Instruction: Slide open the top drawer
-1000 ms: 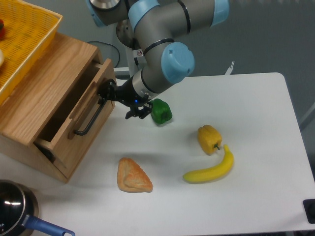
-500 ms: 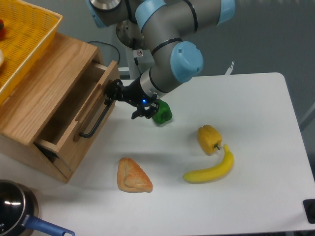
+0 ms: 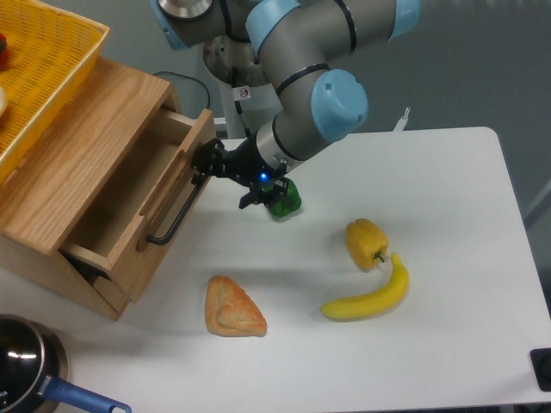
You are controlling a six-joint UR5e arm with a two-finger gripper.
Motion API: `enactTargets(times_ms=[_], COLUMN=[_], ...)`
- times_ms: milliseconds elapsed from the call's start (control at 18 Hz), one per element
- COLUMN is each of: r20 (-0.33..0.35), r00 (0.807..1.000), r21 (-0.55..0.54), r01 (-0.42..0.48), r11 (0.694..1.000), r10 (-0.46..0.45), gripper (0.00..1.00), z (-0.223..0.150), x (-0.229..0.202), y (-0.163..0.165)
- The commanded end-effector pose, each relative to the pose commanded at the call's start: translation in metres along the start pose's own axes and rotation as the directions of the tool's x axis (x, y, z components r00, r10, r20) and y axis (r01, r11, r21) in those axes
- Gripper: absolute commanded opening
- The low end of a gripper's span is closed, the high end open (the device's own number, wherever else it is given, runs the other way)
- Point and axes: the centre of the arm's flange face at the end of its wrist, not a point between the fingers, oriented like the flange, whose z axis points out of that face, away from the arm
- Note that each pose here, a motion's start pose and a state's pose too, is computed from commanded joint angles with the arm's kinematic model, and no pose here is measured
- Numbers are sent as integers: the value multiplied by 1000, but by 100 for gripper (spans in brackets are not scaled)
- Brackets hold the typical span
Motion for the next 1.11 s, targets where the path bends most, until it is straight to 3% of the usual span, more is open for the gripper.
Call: enactTargets(times_ms=[1111], r20=[4], r00=[1000], r21=[9], r01=[19], r11=[1000], r10=[-19], gripper=[100], z=[-13], x=[0], y=[2])
